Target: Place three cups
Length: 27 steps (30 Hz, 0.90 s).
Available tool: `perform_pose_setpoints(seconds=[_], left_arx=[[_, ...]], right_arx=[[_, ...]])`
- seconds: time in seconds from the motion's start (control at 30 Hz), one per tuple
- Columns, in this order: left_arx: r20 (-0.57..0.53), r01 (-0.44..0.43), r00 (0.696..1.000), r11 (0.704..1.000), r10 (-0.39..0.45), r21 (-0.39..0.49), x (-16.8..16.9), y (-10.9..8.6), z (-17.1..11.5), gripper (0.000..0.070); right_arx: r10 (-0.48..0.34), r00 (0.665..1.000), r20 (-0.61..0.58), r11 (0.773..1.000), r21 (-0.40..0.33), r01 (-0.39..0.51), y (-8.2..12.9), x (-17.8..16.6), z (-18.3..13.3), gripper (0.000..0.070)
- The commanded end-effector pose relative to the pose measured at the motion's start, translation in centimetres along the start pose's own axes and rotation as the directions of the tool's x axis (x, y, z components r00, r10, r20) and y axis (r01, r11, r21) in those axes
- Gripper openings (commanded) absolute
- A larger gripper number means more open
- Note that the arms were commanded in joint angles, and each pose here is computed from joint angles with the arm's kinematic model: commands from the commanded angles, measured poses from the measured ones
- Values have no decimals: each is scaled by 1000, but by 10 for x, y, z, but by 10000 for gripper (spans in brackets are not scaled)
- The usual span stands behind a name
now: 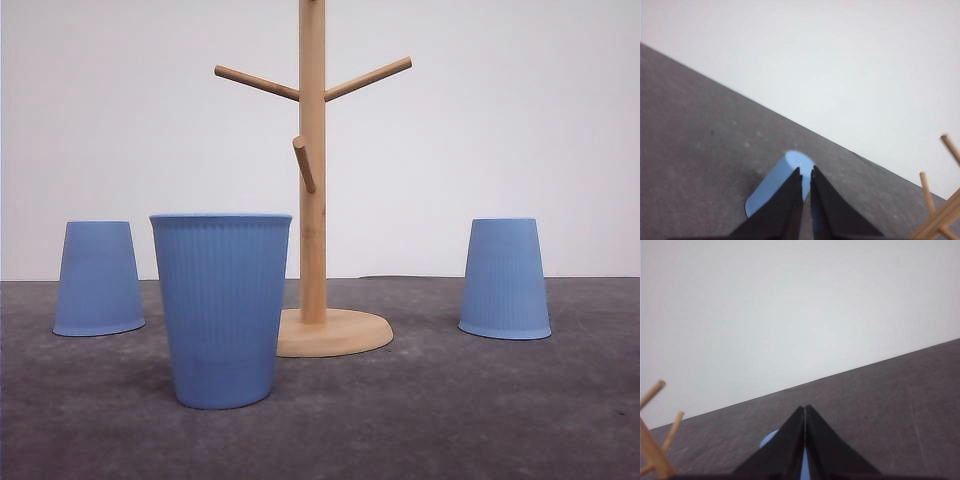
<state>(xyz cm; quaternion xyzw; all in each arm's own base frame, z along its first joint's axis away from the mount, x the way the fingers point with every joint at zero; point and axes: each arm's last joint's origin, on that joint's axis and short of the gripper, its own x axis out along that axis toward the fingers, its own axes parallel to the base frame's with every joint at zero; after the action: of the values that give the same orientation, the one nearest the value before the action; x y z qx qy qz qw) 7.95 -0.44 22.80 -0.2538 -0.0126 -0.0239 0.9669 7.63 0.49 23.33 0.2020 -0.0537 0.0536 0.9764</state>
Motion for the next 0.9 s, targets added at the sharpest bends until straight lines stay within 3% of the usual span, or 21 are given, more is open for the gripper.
perform_pose_setpoints(seconds=[0.0, 0.17, 0.33, 0.5, 0.63, 0.87], left_arx=[[-16, -12, 1000, 999, 13, 49, -4, -7, 13, 10], [-159, -50, 985, 989, 71, 137, -8, -24, 42, 10], [-350, 15, 935, 980, 56, 197, -3, -39, 61, 10], [-507, 90, 862, 979, 14, 181, 10, -49, 72, 10], [-589, 136, 808, 969, 12, 207, 21, -52, 75, 10], [-643, 285, 765, 909, -24, 304, 37, -64, 73, 13]], right_arx=[[-9, 1000, -18, 1000, 20, 9, 5, -4, 11, 0], [-39, 994, -97, 999, -23, 37, 17, -11, 37, 0], [-53, 972, -228, 993, -113, 28, 24, -6, 51, 0], [-27, 922, -385, 976, -211, -60, 28, 9, 55, 0], [14, 877, -480, 964, -228, -140, 29, 25, 54, 0], [59, 817, -573, 943, -236, -234, 35, 43, 43, 0]])
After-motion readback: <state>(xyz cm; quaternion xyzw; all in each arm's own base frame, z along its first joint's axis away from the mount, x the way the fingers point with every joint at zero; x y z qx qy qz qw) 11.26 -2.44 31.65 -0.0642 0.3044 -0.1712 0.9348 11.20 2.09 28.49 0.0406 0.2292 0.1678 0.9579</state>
